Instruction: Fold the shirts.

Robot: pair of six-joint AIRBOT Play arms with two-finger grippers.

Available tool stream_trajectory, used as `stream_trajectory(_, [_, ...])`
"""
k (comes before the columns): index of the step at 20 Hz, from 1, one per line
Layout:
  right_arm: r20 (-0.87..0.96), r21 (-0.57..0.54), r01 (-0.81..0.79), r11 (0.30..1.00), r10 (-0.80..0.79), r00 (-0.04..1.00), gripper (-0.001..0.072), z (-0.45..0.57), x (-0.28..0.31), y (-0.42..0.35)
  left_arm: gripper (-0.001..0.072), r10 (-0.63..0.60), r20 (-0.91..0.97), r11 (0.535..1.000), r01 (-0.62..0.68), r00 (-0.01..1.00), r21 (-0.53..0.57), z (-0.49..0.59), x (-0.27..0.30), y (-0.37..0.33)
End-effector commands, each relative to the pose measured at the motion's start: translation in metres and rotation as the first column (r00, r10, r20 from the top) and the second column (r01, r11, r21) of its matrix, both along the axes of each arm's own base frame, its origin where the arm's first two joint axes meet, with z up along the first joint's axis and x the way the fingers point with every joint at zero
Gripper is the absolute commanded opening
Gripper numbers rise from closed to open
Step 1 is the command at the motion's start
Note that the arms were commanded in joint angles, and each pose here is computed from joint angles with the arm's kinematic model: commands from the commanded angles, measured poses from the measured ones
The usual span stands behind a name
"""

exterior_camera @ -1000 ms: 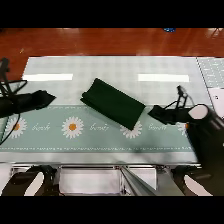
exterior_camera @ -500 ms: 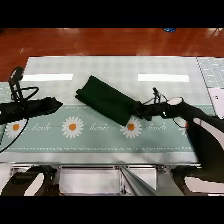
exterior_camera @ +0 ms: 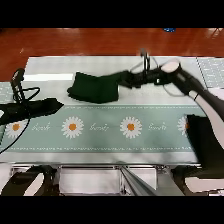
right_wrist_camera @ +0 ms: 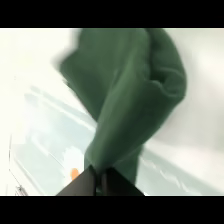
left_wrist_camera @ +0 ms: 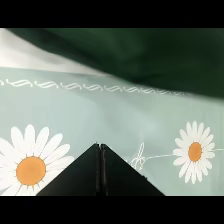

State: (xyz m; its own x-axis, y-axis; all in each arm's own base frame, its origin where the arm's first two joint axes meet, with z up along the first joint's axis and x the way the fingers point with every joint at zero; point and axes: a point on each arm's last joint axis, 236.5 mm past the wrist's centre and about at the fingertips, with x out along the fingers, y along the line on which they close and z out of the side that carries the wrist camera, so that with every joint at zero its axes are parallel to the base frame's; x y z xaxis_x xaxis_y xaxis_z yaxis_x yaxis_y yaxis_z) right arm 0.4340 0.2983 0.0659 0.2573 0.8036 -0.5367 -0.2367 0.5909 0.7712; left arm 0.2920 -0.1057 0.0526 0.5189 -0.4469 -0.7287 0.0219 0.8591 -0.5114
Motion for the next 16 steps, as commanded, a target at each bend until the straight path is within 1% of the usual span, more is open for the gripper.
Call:
stream_trajectory(1, [0.158, -0.097, 0.014, 0.995, 0.001, 0.987, 0.0019, 0.074, 0.03, -0.022, 0.002, -0.002, -0.019, 1.0, 0.002, 1.0, 0.002, -0.008, -0.003, 0.0])
stream_trajectory(4, [0.218, -0.111, 0.087, 0.99, -0.061, 0.974, 0.0019, 0.129, 0.048, -0.07, 0.002, -0.074, 0.018, 0.996, 0.073, 0.997, 0.05, -0.008, -0.005, 0.0])
stream_trajectory(7, [0.226, -0.115, 0.207, 0.972, -0.177, 0.958, 0.0019, 0.166, 0.052, -0.144, 0.002, -0.077, 0.022, 0.996, 0.075, 0.997, 0.052, -0.008, -0.005, 0.0])
stream_trajectory(11, [0.157, -0.116, 0.408, 0.906, -0.389, 0.908, 0.0019, 0.192, 0.031, -0.249, 0.0019, -0.068, 0.037, 0.996, 0.066, 0.997, 0.054, -0.006, -0.001, 0.001])
stream_trajectory(13, [0.109, -0.175, 0.498, 0.849, -0.486, 0.867, 0.0018, 0.191, 0.007, -0.299, 0.002, -0.055, 0.058, 0.997, 0.051, 0.997, 0.057, -0.004, 0.004, 0.003])
stream_trajectory(15, [0.041, -0.291, 0.574, 0.766, -0.589, 0.807, 0.0018, 0.179, -0.028, -0.347, 0.002, -0.044, 0.075, 0.998, 0.039, 0.996, 0.059, -0.002, 0.008, 0.004])
stream_trajectory(16, [0.0, -0.333, 0.612, 0.717, -0.649, 0.76, 0.0018, 0.174, -0.048, -0.367, 0.002, -0.04, 0.08, 0.998, 0.035, 0.996, 0.059, -0.001, 0.01, 0.005])
